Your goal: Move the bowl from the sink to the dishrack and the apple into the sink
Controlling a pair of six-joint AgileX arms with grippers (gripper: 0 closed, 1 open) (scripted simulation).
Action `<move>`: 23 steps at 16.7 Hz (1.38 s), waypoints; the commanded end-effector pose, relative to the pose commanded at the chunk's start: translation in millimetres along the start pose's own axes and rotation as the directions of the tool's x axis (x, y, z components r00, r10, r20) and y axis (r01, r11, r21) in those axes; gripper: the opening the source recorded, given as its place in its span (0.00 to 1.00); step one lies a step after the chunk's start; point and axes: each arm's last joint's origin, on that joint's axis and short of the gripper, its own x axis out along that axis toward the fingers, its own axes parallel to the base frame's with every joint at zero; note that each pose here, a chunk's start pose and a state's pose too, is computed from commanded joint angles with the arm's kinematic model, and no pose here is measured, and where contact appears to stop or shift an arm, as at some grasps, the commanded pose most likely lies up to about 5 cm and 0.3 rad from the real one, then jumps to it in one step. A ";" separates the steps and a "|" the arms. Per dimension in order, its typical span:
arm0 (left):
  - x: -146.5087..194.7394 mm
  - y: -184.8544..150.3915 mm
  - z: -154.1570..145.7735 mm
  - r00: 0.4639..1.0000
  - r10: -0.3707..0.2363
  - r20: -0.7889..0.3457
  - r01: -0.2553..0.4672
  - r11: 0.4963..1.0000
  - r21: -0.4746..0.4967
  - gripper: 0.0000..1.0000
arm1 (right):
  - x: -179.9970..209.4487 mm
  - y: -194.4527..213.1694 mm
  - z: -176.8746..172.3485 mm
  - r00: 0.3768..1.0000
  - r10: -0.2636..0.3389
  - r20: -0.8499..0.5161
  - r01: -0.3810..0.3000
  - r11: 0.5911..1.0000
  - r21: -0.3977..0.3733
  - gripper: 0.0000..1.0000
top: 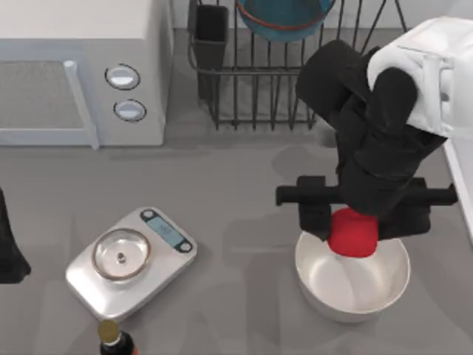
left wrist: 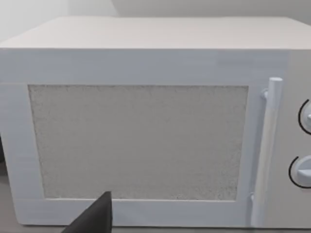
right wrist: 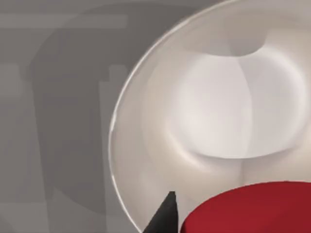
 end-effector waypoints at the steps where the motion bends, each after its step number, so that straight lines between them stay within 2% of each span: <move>1: 0.0 0.0 0.0 1.000 0.000 0.000 0.000 1.000 0.000 1.00 | 1.9 0.7 -0.2 1.000 -0.002 -0.003 0.002 1.000 0.000 0.00; 3: 0.0 0.0 0.0 1.000 0.000 0.000 0.000 1.000 0.000 1.00 | 2.8 -1.4 1.6 1.000 0.006 -0.003 -0.006 1.000 0.004 0.00; 5: 0.0 0.0 0.0 1.000 0.000 0.000 0.000 1.000 0.000 1.00 | 6.9 -12.1 10.1 0.999 0.045 0.007 -0.045 0.999 0.026 0.00; 8: 0.0 0.0 0.0 1.000 0.000 0.000 0.000 1.000 0.000 1.00 | 14.4 -43.3 31.6 0.987 0.147 0.072 -0.152 0.985 0.077 0.00; 11: 0.0 0.0 0.0 1.000 0.000 0.000 0.000 1.000 0.000 1.00 | 17.1 -87.1 54.5 0.937 0.253 0.240 -0.284 0.953 0.104 0.00; 14: 0.0 0.0 0.0 1.000 0.000 0.000 0.000 1.000 0.000 1.00 | 13.4 -128.8 70.6 0.833 0.314 0.456 -0.382 0.922 0.064 0.00; 16: 0.0 0.0 0.0 1.000 0.000 0.000 0.000 1.000 0.000 1.00 | 11.8 -154.6 77.2 0.756 0.321 0.570 -0.409 0.912 0.030 0.00; 20: 0.0 0.0 0.0 1.000 0.000 0.000 0.000 1.000 0.000 1.00 | 12.5 -198.3 79.8 0.627 0.300 0.719 -0.403 0.915 -0.031 0.00; 23: 0.0 0.0 0.0 1.000 0.000 0.000 0.000 1.000 0.000 1.00 | 9.0 -234.1 80.3 0.483 0.253 0.839 -0.353 0.932 -0.078 0.00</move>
